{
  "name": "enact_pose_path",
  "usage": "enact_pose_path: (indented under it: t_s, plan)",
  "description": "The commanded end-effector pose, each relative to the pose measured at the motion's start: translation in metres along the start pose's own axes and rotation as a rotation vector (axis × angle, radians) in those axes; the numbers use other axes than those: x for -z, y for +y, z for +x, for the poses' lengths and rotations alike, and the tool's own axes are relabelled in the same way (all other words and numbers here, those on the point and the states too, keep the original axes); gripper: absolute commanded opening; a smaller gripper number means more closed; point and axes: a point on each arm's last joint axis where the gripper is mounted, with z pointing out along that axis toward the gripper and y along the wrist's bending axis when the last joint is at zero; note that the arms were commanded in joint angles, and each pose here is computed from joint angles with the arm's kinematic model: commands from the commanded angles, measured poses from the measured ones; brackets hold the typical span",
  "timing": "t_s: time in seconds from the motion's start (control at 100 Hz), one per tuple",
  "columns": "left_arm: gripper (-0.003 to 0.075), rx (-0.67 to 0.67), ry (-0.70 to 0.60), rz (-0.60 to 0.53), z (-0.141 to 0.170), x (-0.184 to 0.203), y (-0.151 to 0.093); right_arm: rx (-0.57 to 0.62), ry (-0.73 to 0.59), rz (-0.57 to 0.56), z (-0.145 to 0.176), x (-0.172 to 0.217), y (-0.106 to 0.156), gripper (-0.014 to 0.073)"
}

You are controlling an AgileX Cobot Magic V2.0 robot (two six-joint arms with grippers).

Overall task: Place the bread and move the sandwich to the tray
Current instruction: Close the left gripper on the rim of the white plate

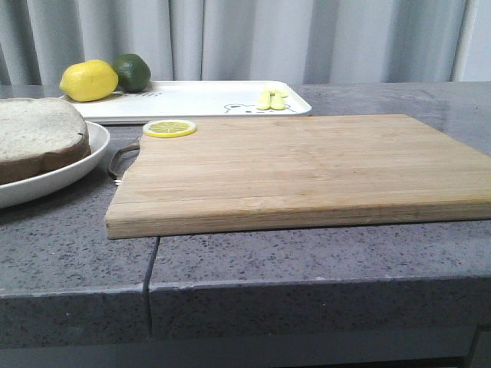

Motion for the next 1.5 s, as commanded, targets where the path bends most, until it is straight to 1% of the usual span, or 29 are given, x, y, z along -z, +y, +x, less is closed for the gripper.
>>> enact_pose_path:
  t_s: [0.0, 0.19, 0.27, 0.53, 0.68, 1.1, 1.21, 1.31, 1.49]
  plan:
    - [0.0274, 0.012, -0.081, 0.022, -0.013, 0.008, -0.006, 0.025, -0.036, 0.017, -0.010, 0.000, -0.002, 0.0204]
    - [0.0272, 0.035, -0.083, 0.035, -0.013, 0.008, -0.007, 0.025, -0.036, 0.017, -0.010, 0.000, -0.002, 0.0204]
    - [0.0245, 0.036, -0.083, 0.035, -0.013, 0.008, -0.007, 0.025, -0.036, 0.017, -0.010, 0.000, -0.002, 0.0204]
    - [0.0066, 0.045, -0.077, 0.042, -0.012, 0.008, -0.008, 0.025, -0.036, 0.017, -0.010, 0.000, -0.002, 0.0204]
    - [-0.0020, 0.045, -0.077, 0.042, -0.012, 0.008, -0.008, 0.025, -0.036, 0.017, -0.010, 0.000, -0.002, 0.0204]
    - [-0.0019, 0.048, -0.057, 0.058, -0.010, 0.011, -0.010, 0.025, -0.036, 0.021, -0.010, 0.000, -0.003, 0.0204]
    - [-0.0019, 0.055, -0.059, 0.079, -0.008, 0.016, -0.013, 0.025, -0.037, 0.024, -0.010, 0.000, -0.003, 0.0204]
    - [-0.0019, 0.061, -0.087, 0.103, -0.008, 0.025, -0.016, 0.025, -0.037, 0.024, -0.010, 0.000, -0.003, 0.0204]
    - [-0.0019, 0.076, -0.114, 0.167, -0.008, 0.041, -0.026, 0.025, -0.037, 0.025, -0.010, 0.000, -0.003, 0.0204]
